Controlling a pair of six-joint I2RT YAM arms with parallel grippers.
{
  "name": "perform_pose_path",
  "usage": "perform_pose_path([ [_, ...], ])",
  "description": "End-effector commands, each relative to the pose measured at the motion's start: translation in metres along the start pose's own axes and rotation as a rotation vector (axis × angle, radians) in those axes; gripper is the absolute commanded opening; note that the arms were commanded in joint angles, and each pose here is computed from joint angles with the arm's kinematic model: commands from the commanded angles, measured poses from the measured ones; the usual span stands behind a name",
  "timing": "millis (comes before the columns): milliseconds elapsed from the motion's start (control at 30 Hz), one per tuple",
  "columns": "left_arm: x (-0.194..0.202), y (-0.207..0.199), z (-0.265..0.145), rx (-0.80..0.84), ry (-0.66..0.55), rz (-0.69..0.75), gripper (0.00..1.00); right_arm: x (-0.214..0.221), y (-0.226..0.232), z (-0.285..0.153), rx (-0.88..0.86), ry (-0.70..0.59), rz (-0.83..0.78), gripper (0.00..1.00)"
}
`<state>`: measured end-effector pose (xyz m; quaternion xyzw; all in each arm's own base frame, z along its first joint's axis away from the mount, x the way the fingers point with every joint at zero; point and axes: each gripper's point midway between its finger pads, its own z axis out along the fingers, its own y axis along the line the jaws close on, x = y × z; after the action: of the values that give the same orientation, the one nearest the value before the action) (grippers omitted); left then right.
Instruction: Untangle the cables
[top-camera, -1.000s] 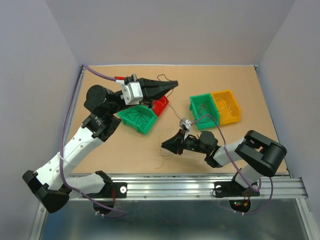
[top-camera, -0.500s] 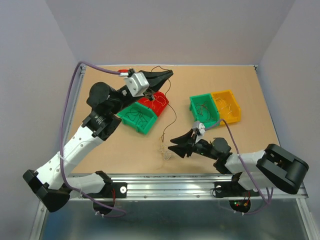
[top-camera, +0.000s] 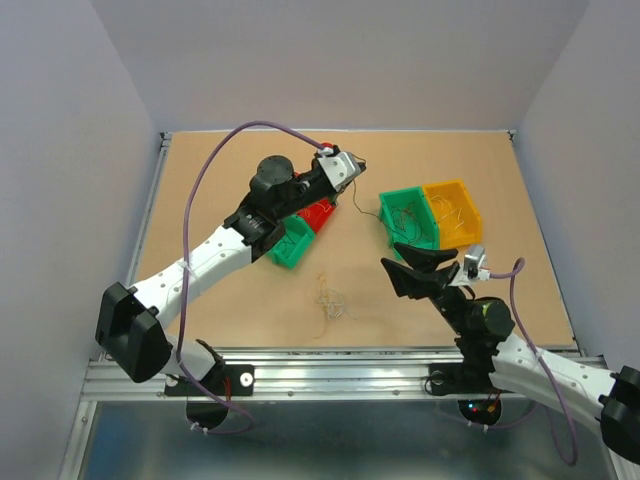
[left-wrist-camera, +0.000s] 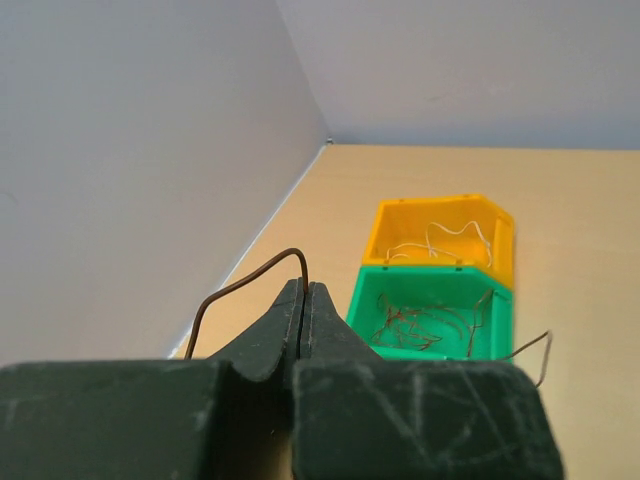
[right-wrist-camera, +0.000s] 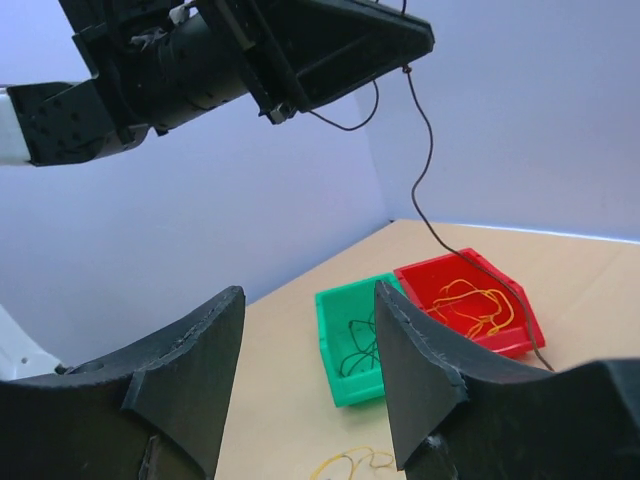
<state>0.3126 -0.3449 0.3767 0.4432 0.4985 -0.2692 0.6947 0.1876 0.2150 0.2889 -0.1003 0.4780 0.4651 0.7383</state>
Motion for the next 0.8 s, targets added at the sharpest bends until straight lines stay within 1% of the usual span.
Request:
perform_pose_path([
  [0, -0.003, 0.024, -0.003, -0.093, -0.022, 0.090, 0.00, 0.015, -0.023, -0.012, 0.114, 0.069, -0.037, 0.60],
  [133, 0.028, 0.033, -0.019, -0.122, 0.033, 0.076, 0.00, 0.012, -0.029, -0.017, 0.150, 0.065, -0.052, 0.60],
  [200, 0.036, 0.040, -0.029, -0.146, 0.042, 0.070, 0.00, 0.011, -0.029, -0.016, 0.153, 0.067, -0.053, 0.60],
  [233, 0.044, 0.051, -0.040, -0.177, 0.057, 0.064, 0.00, 0.012, -0.030, -0.017, 0.154, 0.072, -0.057, 0.60],
  [333, 0.054, 0.068, -0.062, -0.230, 0.078, 0.023, 0.00, 0.013, -0.028, -0.016, 0.145, 0.081, -0.058, 0.60],
  [367, 0.057, 0.082, -0.073, -0.275, 0.087, 0.024, 0.00, 0.014, -0.028, -0.016, 0.145, 0.084, -0.059, 0.60],
  [433, 0.061, 0.096, -0.090, -0.348, 0.103, 0.012, 0.00, 0.014, -0.027, -0.015, 0.141, 0.085, -0.062, 0.60],
  [467, 0.066, 0.109, -0.102, -0.411, 0.121, 0.011, 0.00, 0.014, -0.027, -0.015, 0.141, 0.088, -0.062, 0.60],
  [533, 0.076, 0.116, -0.118, -0.470, 0.142, -0.006, 0.00, 0.015, -0.026, -0.014, 0.133, 0.093, -0.060, 0.60],
  [600, 0.087, 0.118, -0.129, -0.499, 0.166, 0.011, 0.00, 0.015, -0.025, -0.014, 0.128, 0.092, -0.059, 0.60],
  [633, 0.099, 0.121, -0.138, -0.541, 0.190, 0.032, 0.00, 0.015, -0.023, -0.014, 0.119, 0.095, -0.054, 0.60],
  [700, 0.110, 0.125, -0.149, -0.591, 0.218, 0.050, 0.00, 0.015, -0.022, -0.014, 0.115, 0.096, -0.055, 0.59],
  [767, 0.118, 0.142, -0.166, -0.697, 0.248, 0.067, 0.00, 0.015, -0.022, -0.014, 0.113, 0.095, -0.056, 0.59],
])
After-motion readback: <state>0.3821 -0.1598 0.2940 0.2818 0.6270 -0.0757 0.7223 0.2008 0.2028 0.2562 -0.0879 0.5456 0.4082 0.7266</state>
